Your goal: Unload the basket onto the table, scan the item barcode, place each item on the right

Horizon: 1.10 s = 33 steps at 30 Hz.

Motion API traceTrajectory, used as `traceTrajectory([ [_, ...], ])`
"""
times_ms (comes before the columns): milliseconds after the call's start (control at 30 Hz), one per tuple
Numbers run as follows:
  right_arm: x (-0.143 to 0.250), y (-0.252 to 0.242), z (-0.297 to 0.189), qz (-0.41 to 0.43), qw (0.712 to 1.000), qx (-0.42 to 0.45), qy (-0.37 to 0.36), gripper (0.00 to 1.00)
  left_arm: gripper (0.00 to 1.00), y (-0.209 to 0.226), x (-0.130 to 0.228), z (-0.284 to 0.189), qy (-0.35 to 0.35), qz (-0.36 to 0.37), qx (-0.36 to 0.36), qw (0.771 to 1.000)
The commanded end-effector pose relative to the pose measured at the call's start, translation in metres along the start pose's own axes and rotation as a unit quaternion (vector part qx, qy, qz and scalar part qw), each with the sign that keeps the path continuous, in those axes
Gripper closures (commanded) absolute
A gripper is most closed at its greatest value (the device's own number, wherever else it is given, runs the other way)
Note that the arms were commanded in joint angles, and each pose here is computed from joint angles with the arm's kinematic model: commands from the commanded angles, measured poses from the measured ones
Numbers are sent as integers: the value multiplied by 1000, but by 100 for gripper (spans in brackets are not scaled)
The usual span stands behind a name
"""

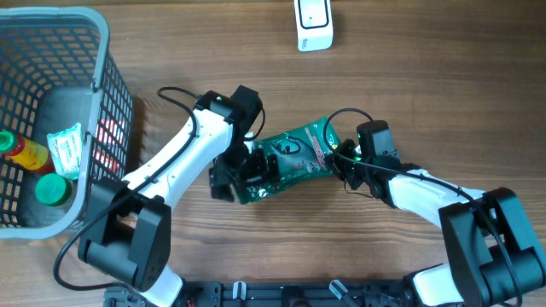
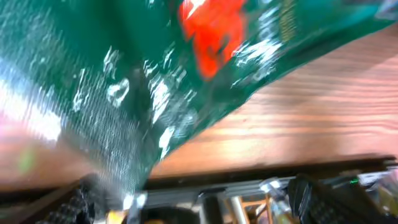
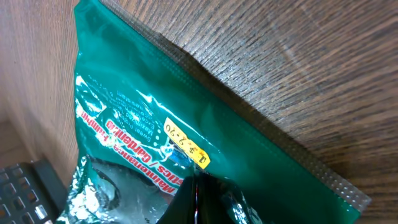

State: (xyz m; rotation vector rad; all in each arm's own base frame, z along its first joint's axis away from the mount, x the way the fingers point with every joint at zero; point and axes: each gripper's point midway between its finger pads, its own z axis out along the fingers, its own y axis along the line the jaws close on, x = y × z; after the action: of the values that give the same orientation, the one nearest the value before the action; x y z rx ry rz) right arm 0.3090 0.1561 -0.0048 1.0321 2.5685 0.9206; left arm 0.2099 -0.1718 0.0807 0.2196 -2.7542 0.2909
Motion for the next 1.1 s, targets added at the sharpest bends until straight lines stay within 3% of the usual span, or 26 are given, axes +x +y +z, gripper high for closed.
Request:
traceTrajectory([
  [0, -6, -25, 7, 21, 999, 45, -21, 95, 0, 18, -13, -35, -51, -6, -54, 997],
  [267, -12, -22, 4, 14, 999, 39, -26, 95, 0, -35, -29, -148, -225, 48, 42, 972],
  [467, -39, -17, -21, -10, 998, 22, -58, 95, 0, -31, -30, -166, -271, 50, 38, 961],
  [567, -46, -1, -37, -62, 996, -7, -68, 92, 0, -36, -35, -177, -299, 56, 51, 951],
  [667, -41, 15, -52, -114, 991, -31, -69, 77, 0, -43, -38, -191, -330, 65, 69, 939],
  [833, -33, 32, -89, -168, 980, -53, -89, 42, 0, -43, -33, -226, -401, 69, 86, 910],
  [1000, -20, 36, -120, -180, 977, -62, -97, 23, 0, -41, -17, -243, -425, 76, 103, 896],
  [1067, -14, 33, -129, -189, 975, -61, -97, 1, 0, -40, -12, -250, -434, 78, 110, 891],
])
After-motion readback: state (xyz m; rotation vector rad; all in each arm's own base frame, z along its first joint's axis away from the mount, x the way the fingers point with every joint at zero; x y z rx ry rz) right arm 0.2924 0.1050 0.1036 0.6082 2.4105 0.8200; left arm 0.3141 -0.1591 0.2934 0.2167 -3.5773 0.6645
